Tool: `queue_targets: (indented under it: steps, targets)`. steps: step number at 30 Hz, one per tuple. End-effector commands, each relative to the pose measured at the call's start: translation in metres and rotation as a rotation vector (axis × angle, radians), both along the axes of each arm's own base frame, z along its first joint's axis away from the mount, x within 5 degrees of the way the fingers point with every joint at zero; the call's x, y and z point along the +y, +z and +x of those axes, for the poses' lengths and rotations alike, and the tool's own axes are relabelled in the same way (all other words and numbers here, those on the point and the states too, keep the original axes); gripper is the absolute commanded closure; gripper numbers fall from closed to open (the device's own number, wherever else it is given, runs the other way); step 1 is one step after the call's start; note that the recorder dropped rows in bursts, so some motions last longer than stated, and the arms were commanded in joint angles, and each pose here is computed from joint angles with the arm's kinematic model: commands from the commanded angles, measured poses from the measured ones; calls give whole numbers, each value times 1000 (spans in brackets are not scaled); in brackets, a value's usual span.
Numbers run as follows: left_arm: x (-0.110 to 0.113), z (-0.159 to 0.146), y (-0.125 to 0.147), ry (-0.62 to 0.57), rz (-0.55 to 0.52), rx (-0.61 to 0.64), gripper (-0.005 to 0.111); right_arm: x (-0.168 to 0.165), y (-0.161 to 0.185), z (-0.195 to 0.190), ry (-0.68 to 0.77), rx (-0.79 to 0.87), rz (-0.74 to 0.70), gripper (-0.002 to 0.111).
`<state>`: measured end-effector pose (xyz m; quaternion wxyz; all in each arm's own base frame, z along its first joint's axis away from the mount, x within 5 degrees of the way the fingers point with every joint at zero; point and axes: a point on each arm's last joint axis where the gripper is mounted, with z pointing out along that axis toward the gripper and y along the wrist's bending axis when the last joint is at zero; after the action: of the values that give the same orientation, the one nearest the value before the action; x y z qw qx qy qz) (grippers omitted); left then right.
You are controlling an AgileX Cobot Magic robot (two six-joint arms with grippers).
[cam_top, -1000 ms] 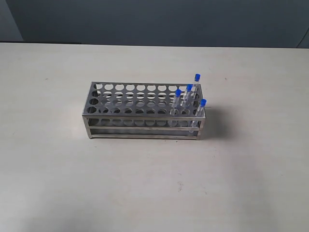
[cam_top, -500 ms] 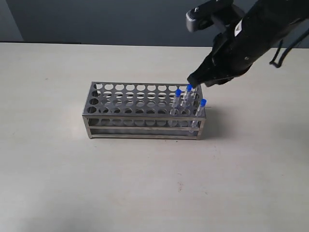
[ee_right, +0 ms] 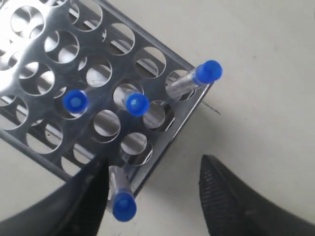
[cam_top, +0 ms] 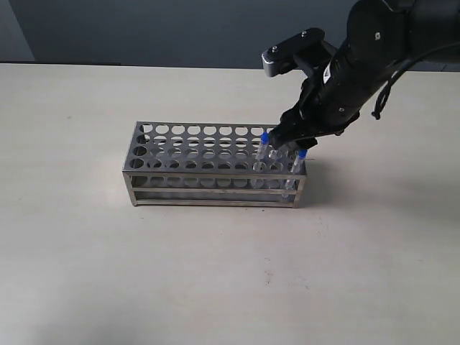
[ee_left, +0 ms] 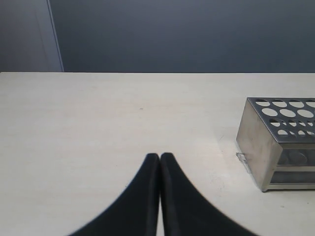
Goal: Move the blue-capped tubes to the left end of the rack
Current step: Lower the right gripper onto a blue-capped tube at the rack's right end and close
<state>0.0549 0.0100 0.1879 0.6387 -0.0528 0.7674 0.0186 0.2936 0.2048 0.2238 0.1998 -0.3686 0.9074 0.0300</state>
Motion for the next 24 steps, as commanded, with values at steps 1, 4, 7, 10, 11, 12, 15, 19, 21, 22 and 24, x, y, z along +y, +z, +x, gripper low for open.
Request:
queue_targets:
  steps: [1,4,7,10,11,12,15,19,21,22,24]
  targets:
    - [-1,0,2,-9,0,-12,106,4,-8,6,6,-19,3,54]
    - [-1,0,2,-9,0,-12,106,6,-17,8,4,3,-11,62]
    - [-1,0,2,-9,0,-12,106,6,-23,8,4,26,-28,92]
    - [-1,0,2,-9,0,-12,106,6,-23,7,-6,43,-20,108]
    - [-1,0,2,-9,0,-12,106,6,-23,6,-7,48,-21,108]
    - [-1,0,2,-9,0,-12,106,6,-23,6,-10,54,-18,108]
    - [-1,0,2,-9,-4,-12,106,6,-23,6,-14,57,-10,108]
    - [-1,0,2,-9,-4,-12,106,5,-21,5,-10,57,-21,108]
    - [-1,0,2,-9,-4,-12,106,4,-20,5,-6,54,-30,108]
    - [-1,0,2,-9,-4,-12,106,4,-20,5,-6,53,-30,108]
    - [-1,0,2,-9,-4,-12,106,4,-19,4,-6,51,-28,108]
